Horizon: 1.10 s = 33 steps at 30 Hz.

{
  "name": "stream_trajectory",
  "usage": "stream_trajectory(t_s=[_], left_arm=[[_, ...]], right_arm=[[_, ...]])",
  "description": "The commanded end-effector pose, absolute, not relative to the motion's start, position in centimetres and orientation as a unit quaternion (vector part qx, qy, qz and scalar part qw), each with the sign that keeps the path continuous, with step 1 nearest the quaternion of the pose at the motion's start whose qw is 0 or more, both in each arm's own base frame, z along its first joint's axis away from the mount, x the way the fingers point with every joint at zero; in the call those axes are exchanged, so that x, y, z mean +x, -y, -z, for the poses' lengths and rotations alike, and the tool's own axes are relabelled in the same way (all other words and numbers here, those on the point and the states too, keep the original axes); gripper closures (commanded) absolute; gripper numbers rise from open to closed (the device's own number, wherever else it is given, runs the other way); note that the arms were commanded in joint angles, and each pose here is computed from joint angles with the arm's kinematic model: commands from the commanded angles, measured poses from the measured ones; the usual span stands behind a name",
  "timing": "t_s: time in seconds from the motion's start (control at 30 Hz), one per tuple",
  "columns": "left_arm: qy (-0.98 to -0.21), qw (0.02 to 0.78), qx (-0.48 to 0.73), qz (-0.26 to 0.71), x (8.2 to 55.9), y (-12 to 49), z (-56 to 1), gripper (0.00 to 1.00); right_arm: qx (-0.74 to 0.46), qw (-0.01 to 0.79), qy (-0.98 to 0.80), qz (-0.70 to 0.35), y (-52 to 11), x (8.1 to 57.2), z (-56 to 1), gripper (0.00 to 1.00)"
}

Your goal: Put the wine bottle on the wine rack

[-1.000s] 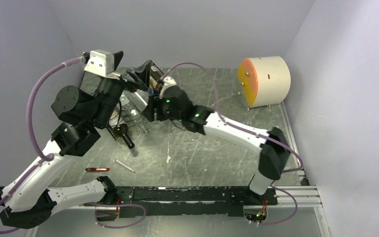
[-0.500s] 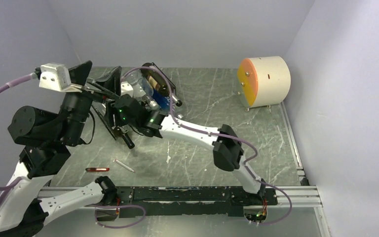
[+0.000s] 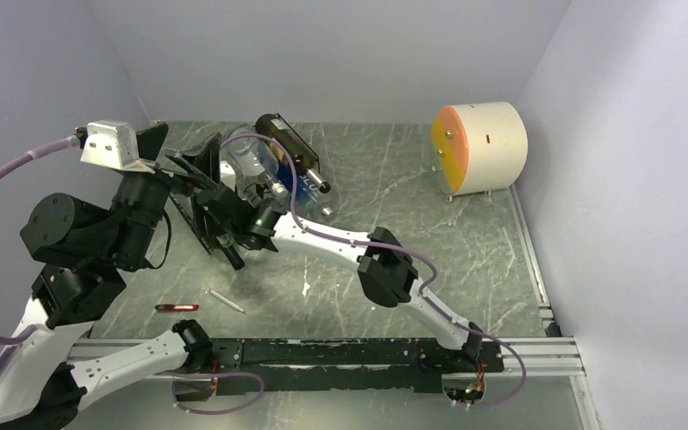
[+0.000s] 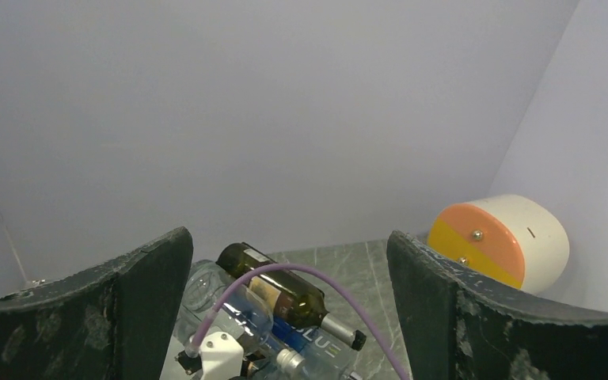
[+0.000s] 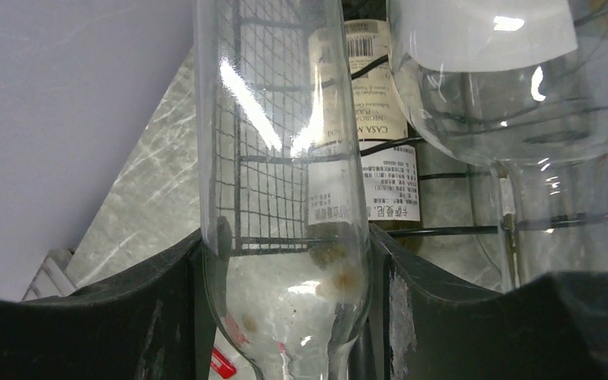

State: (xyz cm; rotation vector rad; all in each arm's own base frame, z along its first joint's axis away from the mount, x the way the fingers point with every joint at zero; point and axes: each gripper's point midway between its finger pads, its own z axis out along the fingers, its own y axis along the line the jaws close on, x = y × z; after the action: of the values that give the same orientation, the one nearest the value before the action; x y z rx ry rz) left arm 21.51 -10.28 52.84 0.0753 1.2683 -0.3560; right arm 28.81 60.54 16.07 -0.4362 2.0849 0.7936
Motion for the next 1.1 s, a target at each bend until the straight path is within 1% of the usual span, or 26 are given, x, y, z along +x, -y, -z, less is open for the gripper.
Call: stream_trajectory(t_s=[0.0,0.2,0.33,0.6,0.8,0.9,1.07], left_arm=[[-0.6,0.784,0.034,0.151,21.6,9.9,-52.1,0.04],[-0.603,0.782,0.035,0.151,21.6,9.9,-51.7,0.04],[-0.609,0.778,0.037,0.151,21.7,10.1,-51.4,0.03],[-0.617,0.772,0.044,0.148,22.1,10.6,-50.8,0.03],[-0.622,0.768,0.049,0.144,22.3,10.9,-50.5,0.02],[-0.624,0.767,0.049,0.142,22.4,10.9,-50.4,0.02],[-0.627,0.765,0.043,0.142,22.3,10.7,-50.7,0.02]], right_arm=[[-0.144,0.449,-0.81,-0.348,-61.6,29.6,-19.2,0.68],[-0.142,0.444,-0.814,-0.348,-61.7,29.8,-18.4,0.48],[-0.137,0.443,-0.816,-0.346,-61.7,30.2,-18.2,0.4],[-0.122,0.45,-0.808,-0.36,-61.7,31.6,-19.0,0.33],[-0.121,0.451,-0.804,-0.367,-61.9,32.1,-19.5,0.23],[-0.126,0.452,-0.802,-0.369,-61.8,32.0,-19.8,0.2],[-0.13,0.464,-0.79,-0.379,-61.4,31.8,-22.0,0.17]])
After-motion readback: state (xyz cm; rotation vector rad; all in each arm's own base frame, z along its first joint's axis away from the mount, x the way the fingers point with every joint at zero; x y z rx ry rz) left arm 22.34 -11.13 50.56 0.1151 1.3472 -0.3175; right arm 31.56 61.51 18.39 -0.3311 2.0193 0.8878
